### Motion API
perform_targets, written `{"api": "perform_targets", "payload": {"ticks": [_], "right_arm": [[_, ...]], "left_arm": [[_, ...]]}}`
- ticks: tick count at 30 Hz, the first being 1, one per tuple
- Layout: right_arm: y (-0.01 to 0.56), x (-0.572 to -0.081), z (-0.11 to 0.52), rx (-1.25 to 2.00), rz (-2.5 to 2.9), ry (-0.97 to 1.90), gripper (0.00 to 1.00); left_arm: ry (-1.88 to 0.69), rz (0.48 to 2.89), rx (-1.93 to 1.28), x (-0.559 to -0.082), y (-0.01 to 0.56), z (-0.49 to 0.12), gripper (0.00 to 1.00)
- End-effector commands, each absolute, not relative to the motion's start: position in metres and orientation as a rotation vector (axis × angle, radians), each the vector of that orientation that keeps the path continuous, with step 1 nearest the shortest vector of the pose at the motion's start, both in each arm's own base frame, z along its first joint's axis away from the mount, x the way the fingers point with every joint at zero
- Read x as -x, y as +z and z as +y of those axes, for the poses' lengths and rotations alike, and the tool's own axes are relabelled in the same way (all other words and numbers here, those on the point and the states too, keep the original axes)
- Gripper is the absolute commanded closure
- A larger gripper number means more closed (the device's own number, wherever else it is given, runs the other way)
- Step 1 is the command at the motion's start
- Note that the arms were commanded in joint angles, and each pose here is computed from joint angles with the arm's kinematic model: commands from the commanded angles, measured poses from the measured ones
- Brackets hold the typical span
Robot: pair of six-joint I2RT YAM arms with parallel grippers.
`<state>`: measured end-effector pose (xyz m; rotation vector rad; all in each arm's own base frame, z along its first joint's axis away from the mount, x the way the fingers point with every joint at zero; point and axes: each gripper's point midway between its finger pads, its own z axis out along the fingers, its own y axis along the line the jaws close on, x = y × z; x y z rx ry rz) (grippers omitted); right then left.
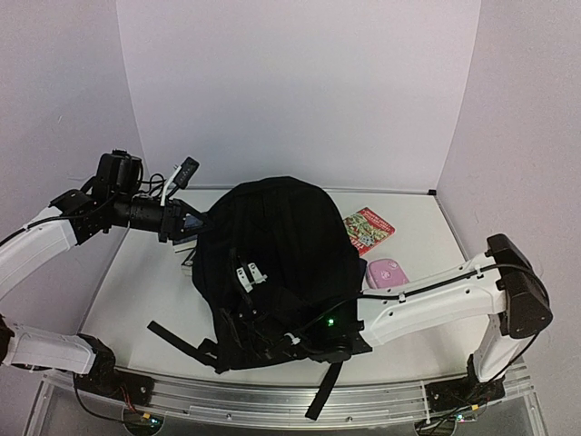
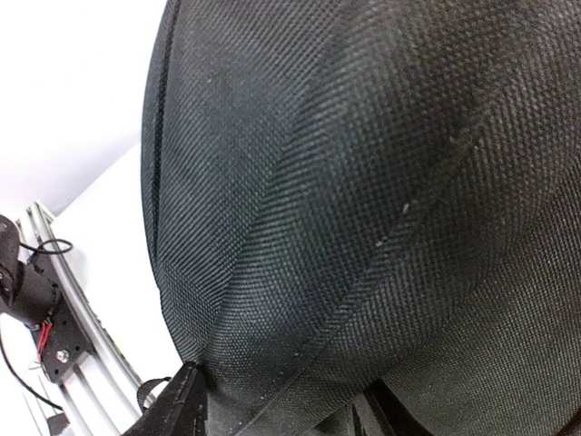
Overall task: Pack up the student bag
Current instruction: Unzip the student bag at the center of the board.
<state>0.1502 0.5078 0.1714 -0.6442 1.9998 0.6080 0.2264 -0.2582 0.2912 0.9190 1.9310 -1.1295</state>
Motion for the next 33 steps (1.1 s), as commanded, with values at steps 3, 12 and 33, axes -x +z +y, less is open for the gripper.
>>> {"api": "perform_targets", "payload": {"ticks": [3, 12, 33], "right_arm": [[0.181, -0.152, 0.519, 0.622, 1.977, 0.633, 0.63], [0.191, -0.125, 0.552, 0.68, 1.966, 0.913, 0.74], [0.224, -0.15, 0.531, 0.251, 1.978, 1.013, 1.0]], "left_arm": [[-1.164, 1.891, -0.945, -0.217, 0.299, -0.26, 1.0], [-1.126, 1.928, -0.906, -0.225, 0.294, -0.258, 0.99], [-1.258, 2.164, -0.446, -0.166, 0.253, -0.211, 0.11]]}}
